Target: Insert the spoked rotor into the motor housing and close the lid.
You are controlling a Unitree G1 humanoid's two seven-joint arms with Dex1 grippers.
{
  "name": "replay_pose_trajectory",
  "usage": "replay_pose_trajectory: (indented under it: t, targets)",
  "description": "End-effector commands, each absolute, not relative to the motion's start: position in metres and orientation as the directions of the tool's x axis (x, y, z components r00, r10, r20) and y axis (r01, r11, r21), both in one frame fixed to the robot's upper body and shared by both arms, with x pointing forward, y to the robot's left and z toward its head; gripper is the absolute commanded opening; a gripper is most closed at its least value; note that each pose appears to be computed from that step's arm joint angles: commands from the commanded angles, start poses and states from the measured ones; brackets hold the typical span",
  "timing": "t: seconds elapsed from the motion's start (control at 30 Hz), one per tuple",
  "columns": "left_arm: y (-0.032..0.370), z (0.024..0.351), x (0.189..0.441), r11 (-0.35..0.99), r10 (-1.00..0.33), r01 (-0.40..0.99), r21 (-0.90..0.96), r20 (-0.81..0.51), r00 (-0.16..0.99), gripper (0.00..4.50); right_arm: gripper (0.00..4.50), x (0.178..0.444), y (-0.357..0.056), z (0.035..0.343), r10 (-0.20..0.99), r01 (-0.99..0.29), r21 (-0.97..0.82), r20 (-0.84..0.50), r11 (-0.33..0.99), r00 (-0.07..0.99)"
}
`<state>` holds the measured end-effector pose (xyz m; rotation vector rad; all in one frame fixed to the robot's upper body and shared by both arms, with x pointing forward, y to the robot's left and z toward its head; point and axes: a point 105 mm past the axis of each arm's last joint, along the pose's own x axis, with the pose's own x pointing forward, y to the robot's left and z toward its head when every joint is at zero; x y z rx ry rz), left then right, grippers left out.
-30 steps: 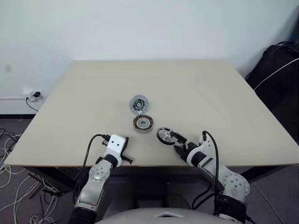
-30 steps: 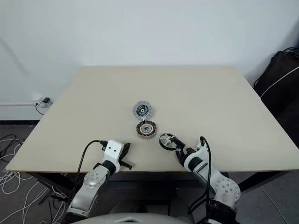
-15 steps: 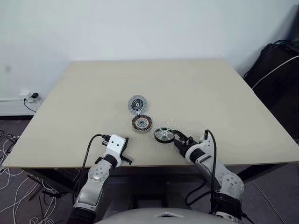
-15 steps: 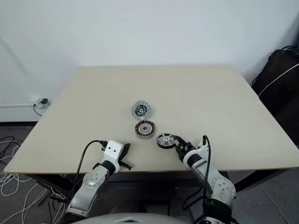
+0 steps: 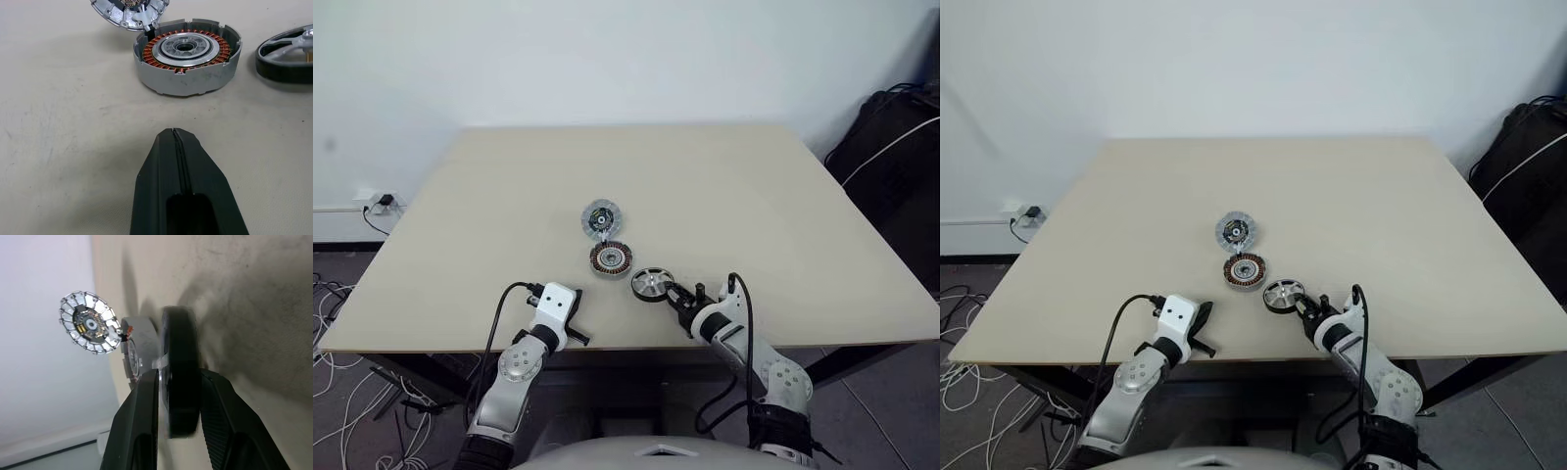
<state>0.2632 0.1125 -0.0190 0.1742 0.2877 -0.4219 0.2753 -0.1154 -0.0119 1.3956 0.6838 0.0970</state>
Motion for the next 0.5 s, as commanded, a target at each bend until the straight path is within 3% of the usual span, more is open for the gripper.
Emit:
replay_pose_trajectory:
  t: [0.03, 0.1, 0.37, 0.5]
  targets:
    - [0.113, -0.006, 0.268, 0.904, -0.371, 0.411, 0.117, -0.261, 0.891, 0.00, 0.89, 0.274, -0.092, -0.008, 0.492, 0.313, 0.931, -0.365, 0.187, 0.791]
    - [0.113, -0.006, 0.268, 0.905, -0.370, 0.409, 0.117, -0.261, 0.892, 0.00, 0.41, 0.271, -0.093, -0.013, 0.489, 0.327, 0.919, -0.394, 0.221, 0.778]
    - [0.113, -0.008, 0.268, 0.905, -0.367, 0.408, 0.117, -0.269, 0.890, 0.00, 0.41, 0.264, -0.098, -0.022, 0.474, 0.348, 0.877, -0.474, 0.332, 0.742]
    - [0.113, -0.009, 0.268, 0.904, -0.368, 0.411, 0.118, -0.273, 0.889, 0.00, 0.41, 0.272, -0.099, -0.002, 0.473, 0.286, 0.912, -0.399, 0.295, 0.785]
